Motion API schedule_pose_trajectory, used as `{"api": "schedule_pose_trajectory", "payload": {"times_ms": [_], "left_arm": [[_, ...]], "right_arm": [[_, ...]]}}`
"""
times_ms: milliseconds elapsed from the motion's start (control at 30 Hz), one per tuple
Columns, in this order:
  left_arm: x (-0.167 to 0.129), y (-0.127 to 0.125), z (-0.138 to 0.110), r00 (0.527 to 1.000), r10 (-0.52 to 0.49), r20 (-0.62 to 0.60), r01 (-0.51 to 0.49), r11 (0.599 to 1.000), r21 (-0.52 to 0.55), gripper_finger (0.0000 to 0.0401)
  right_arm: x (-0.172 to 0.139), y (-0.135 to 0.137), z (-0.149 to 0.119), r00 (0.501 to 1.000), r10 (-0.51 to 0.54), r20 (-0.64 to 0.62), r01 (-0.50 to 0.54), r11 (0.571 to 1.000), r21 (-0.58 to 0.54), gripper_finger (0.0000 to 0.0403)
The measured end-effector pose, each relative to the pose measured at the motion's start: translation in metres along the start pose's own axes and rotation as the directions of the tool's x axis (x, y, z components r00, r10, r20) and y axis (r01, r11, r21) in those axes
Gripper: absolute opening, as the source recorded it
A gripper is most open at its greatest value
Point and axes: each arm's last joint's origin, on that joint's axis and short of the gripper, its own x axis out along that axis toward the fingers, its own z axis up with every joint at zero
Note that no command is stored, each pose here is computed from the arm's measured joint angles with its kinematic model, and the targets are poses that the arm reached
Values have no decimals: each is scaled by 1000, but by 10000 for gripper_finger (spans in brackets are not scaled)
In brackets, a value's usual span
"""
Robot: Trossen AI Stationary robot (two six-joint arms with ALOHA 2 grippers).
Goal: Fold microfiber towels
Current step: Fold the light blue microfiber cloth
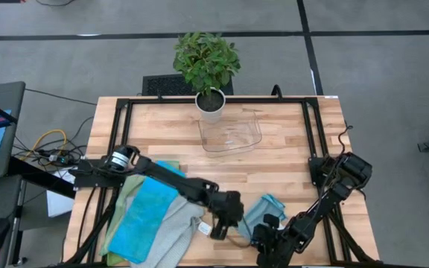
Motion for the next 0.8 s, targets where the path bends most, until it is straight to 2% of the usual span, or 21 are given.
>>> {"api": "schedule_pose_trajectory", "payload": {"times_ms": [100,200,300,400,533,667,800], "left_arm": [[4,-18,-2,1000,24,4,-24,997,72,6],[9,-25,-6,1000,12,-16,-10,997,82,26],[8,-21,-4,1000,-17,4,16,998,59,63],[7,-14,1,998,35,44,-36,999,30,107],[5,-5,10,987,75,139,-76,997,-4,149],[3,-1,14,983,61,173,-64,998,15,159],[1,7,16,985,-24,171,27,1000,-14,156]], "right_arm": [[-2,1,0,1000,12,2,-12,1000,7,121],[-13,1,4,999,29,-23,-29,1000,6,127],[-30,1,12,999,34,-6,-34,999,14,142],[-43,-3,17,1000,5,-11,-5,1000,23,160],[-59,0,22,999,37,31,-38,999,29,173],[-56,-1,17,994,64,-88,-70,995,-69,168],[-50,-2,20,986,54,-158,-77,987,-141,166]]}}
